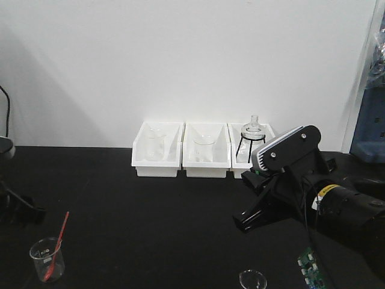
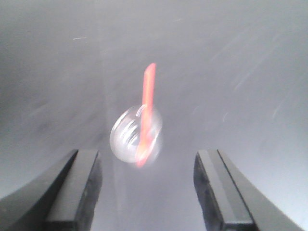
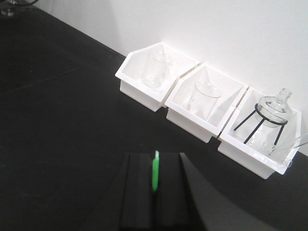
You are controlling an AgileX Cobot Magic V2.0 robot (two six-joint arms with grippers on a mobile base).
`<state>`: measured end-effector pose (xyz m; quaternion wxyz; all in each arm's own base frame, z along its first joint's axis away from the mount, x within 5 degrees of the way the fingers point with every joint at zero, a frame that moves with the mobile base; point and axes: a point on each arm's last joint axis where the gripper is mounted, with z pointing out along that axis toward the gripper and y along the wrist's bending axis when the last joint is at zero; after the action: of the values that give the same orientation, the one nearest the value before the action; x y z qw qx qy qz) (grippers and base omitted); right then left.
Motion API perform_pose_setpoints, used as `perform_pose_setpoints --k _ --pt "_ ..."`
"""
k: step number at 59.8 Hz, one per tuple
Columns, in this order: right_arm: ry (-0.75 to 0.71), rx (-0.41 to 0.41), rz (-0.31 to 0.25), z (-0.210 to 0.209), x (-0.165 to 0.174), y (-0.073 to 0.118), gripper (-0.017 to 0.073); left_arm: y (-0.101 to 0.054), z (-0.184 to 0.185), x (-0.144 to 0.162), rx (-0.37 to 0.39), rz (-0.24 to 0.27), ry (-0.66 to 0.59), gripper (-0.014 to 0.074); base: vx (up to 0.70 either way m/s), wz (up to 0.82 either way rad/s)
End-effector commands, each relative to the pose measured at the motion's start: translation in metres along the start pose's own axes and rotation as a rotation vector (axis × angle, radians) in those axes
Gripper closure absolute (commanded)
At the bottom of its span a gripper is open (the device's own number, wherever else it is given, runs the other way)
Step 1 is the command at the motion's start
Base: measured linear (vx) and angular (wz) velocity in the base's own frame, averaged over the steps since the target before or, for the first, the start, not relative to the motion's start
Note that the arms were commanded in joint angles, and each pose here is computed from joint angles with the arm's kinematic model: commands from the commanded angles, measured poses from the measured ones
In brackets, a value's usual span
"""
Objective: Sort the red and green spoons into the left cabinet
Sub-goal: 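Grasp the red spoon in its beaker with the left gripper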
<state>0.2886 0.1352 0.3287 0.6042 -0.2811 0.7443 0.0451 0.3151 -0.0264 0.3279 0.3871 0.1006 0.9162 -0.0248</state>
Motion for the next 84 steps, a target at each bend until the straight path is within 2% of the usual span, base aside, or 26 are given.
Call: perform_pose_setpoints --k 1,15,27,48,57,66,73,74,78,84 --pt "-0.136 0.048 -0.002 -0.012 -0.025 -0.009 0.0564 0.001 0.005 -0.029 0.006 -0.009 -0.103 0.0061 0.0 0.0" --pt "-0.135 0.048 -0.002 -0.012 -0.025 -0.009 0.0564 0.006 0.065 -0.044 0.019 -0.031 -0.06 0.0061 0.0 0.0" --pt "-0.135 0.048 -0.004 -0.012 -0.025 -0.009 0.0564 0.008 0.106 -0.042 0.037 -0.053 -0.03 0.0061 0.0 0.0" --pt "-0.136 0.049 -0.006 -0.012 -0.025 -0.009 0.0564 0.012 0.147 -0.038 0.021 -0.054 -0.037 0.0061 0.0 0.0" --pt "-0.138 0.051 -0.022 -0.012 -0.025 -0.009 0.0564 0.012 0.158 -0.032 0.024 -0.057 -0.01 0.0095 0.0 0.0" --pt "-0.138 0.051 -0.026 -0.012 -0.025 -0.009 0.0564 0.012 0.162 -0.029 0.025 -0.058 0.001 0.0206 0.0 0.0" --pt "-0.138 0.051 -0.026 -0.012 -0.025 -0.009 0.0564 0.013 0.16 -0.033 0.014 -0.058 -0.036 0.0391 0.0 0.0" --pt "-0.138 0.051 -0.026 -0.012 -0.025 -0.009 0.0564 0.013 0.158 -0.036 0.009 -0.059 -0.056 0.0483 0.0 0.0" --pt "-0.138 0.051 -0.026 -0.012 -0.025 -0.009 0.0564 0.013 0.156 -0.038 0.007 -0.064 -0.075 0.0597 0.0 0.0" --pt "-0.138 0.051 -0.025 -0.012 -0.025 -0.009 0.0564 0.013 0.15 -0.044 0.007 -0.081 -0.109 0.0602 0.0 0.0"
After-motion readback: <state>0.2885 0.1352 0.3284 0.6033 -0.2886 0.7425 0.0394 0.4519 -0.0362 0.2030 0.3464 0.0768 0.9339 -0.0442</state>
